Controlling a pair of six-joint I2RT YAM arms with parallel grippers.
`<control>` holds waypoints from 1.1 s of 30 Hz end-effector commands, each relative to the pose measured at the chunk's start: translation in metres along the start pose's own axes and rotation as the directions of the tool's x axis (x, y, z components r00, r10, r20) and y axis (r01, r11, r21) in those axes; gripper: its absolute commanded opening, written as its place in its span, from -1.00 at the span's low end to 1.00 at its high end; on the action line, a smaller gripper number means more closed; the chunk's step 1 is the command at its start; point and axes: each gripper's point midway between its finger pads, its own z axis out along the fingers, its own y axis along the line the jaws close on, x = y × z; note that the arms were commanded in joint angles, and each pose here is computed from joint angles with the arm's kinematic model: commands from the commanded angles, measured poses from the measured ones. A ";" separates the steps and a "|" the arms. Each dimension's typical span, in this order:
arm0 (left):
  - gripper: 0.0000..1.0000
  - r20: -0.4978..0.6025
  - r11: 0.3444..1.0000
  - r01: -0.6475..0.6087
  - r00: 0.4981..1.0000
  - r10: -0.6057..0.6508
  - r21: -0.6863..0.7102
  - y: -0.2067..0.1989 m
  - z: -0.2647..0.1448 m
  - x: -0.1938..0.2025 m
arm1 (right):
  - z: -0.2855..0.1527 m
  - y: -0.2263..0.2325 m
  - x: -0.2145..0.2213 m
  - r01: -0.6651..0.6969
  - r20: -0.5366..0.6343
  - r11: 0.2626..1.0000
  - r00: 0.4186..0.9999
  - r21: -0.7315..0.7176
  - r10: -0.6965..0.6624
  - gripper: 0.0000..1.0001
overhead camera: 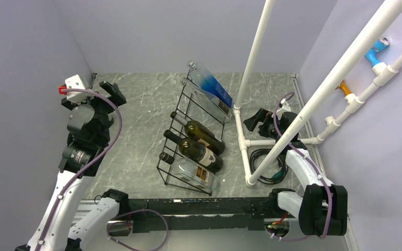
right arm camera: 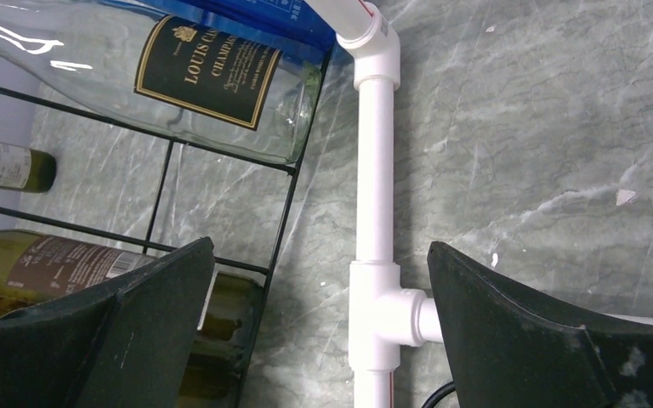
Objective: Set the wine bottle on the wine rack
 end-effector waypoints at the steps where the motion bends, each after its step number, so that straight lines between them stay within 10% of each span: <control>1: 0.99 0.003 0.976 -0.109 0.994 0.111 -0.189 0.035 0.010 -0.010 | -0.013 0.025 -0.029 0.034 0.060 0.998 0.998 -0.050 -0.031 0.99; 16: 0.99 -0.151 0.897 -0.127 0.986 0.068 -0.424 0.097 0.096 0.023 | -0.015 0.008 -0.022 0.076 0.065 0.997 0.995 0.016 -0.077 1.00; 33: 0.99 -0.166 0.874 -0.296 0.954 0.250 -0.386 0.126 0.146 0.062 | -0.005 0.001 -0.008 0.059 0.032 0.998 0.998 0.006 -0.059 1.00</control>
